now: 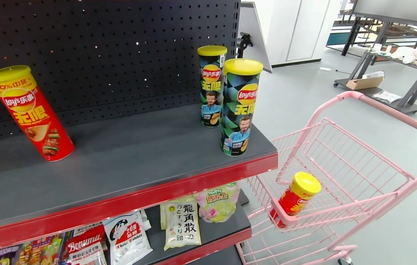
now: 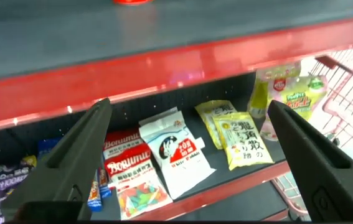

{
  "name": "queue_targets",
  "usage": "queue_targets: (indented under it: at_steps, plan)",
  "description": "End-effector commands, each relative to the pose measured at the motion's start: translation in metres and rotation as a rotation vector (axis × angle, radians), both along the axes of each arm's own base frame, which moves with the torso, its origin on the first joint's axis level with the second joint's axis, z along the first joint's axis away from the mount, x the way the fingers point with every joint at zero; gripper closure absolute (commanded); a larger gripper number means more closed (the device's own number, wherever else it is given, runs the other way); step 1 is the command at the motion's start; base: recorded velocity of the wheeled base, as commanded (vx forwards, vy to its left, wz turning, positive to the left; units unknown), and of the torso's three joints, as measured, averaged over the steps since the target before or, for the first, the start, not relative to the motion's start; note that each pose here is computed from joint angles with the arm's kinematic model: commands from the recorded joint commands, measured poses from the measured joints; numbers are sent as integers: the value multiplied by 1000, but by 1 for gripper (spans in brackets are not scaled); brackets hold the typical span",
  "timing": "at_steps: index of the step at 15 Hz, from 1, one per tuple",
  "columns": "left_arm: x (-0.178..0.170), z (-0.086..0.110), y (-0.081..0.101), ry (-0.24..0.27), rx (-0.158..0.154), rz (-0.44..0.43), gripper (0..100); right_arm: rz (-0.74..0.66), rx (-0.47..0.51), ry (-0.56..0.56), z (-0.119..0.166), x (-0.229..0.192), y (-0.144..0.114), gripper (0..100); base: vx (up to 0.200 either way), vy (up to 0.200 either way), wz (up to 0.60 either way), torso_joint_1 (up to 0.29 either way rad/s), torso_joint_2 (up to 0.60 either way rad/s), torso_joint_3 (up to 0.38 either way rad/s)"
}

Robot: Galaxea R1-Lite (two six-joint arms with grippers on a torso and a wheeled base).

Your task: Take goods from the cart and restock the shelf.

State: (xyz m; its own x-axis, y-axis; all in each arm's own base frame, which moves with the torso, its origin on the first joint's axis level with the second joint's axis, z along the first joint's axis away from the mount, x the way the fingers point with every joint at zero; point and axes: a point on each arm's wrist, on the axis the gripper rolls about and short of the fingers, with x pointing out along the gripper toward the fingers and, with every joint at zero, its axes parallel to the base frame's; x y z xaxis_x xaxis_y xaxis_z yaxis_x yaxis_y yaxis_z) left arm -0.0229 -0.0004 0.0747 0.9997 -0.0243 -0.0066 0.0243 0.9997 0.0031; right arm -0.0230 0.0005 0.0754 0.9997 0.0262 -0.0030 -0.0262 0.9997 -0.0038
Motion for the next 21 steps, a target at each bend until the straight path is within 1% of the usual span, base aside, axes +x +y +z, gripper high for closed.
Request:
queue_targets:
  at_steps: [1,6,8,10,11,12,13,14,15,16,17,18,19,20,21]
  plan:
    - [0,0,0,1,0,0,0,1,-1,2,0,0,0,0,0,0,0,-183,496,300]
    - [0,0,0,1,0,0,0,9,-1,3,0,0,0,0,0,0,0,-175,500,328]
    - [0,0,0,1,0,0,0,11,-4,5,0,0,0,0,0,0,0,-51,142,105]
    - [0,0,0,1,1,0,0,51,-13,7,3,0,1,0,0,0,0,-13,28,23]
    - [0,0,0,1,1,0,0,97,3,11,37,3,1,0,0,0,0,0,0,0]
    - [0,0,0,1,0,0,0,111,102,84,85,24,2,0,0,0,0,0,0,0]
    - [0,0,0,1,0,0,0,147,147,150,107,45,4,0,0,0,0,0,0,0]
    - [0,0,0,1,1,0,0,215,116,230,106,62,7,0,0,0,0,0,0,0]
    - [0,0,0,1,0,0,0,234,112,274,104,75,9,0,0,0,0,0,0,0]
    - [0,0,0,1,0,0,0,271,149,315,101,117,17,0,0,0,0,0,0,0]
    - [0,0,0,1,0,0,0,273,174,335,91,143,22,0,0,0,0,0,0,0]
    - [0,0,0,1,0,0,0,293,177,353,76,162,25,0,0,0,0,0,0,0]
    - [0,0,0,1,1,0,0,299,176,358,73,165,25,0,0,0,0,0,0,0]
    - [0,0,0,1,1,0,0,338,181,410,51,181,29,0,0,0,0,0,0,0]
    - [0,0,0,1,1,0,0,332,187,453,37,198,29,0,0,0,0,0,0,0]
